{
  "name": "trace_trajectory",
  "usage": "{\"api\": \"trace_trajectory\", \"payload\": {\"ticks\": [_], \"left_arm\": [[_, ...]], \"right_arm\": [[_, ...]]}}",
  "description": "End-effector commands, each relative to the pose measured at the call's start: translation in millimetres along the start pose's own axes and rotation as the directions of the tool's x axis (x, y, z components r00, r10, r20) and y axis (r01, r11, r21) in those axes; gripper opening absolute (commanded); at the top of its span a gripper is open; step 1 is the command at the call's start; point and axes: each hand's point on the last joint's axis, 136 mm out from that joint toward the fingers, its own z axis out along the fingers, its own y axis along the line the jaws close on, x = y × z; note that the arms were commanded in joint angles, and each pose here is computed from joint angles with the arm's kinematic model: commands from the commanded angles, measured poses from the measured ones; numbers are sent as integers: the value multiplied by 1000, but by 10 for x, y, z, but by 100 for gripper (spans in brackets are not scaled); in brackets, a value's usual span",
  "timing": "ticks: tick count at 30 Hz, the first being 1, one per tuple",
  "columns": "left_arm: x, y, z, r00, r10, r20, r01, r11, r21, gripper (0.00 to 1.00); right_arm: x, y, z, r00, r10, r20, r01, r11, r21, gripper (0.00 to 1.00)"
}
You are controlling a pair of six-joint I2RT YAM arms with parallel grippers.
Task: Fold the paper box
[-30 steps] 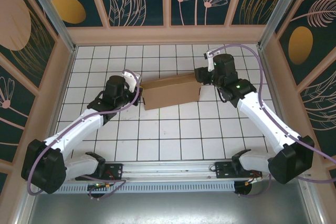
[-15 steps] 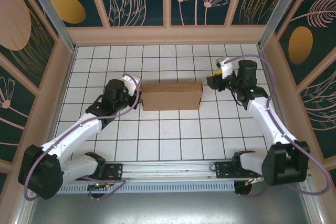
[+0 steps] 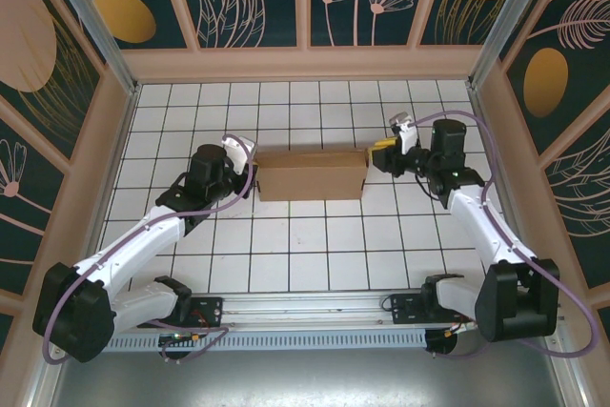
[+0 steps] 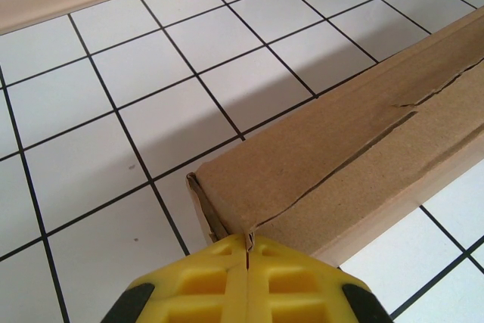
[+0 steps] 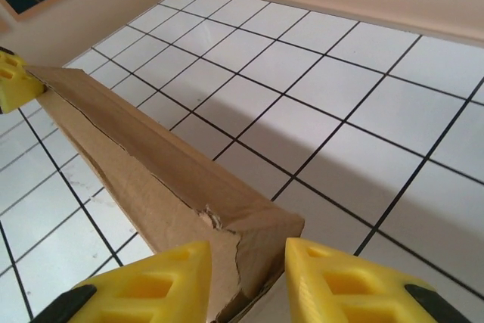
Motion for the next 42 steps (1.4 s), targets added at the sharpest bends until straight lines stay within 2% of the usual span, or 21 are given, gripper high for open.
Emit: {"api": "trace_trajectory", "payload": {"ticks": [1,5,8,12,19,22,28,32,36,42], "left_arm": [[375,15,66,991,2,-134,-3,1000,-10,0],[397,22,78,990,5,-142,-7,1000,-15,0],[406,31,84,989,4,-148,-7,1000,-20,0],[432,51,90,988,2,-156,-7,1000,-30,0],[446,68,108,986,-7,-168,0,999,-42,0],[449,69,119,985,-13,-170,6,999,-43,0],[449,70,128,985,-20,-173,13,999,-44,0],[449,70,121,985,-24,-173,16,999,-45,0],[435,58,103,987,-37,-154,31,999,-42,0],[313,-38,63,993,-75,-96,76,997,10,0]], "right_arm": [[-171,-59,-12,994,90,60,-91,996,18,39],[-365,-222,40,970,230,82,-236,969,72,52],[-410,-231,130,956,288,58,-292,952,85,52],[-289,-243,293,954,300,-28,-293,946,141,50],[91,-187,418,936,332,-122,-309,935,171,38],[243,-105,415,929,348,-126,-327,931,161,28],[480,62,421,921,367,-129,-349,926,144,17],[595,-28,391,918,379,-121,-348,912,218,17],[608,-89,311,915,402,-45,-378,889,257,19],[790,-109,356,883,466,-59,-434,857,278,31]]}}
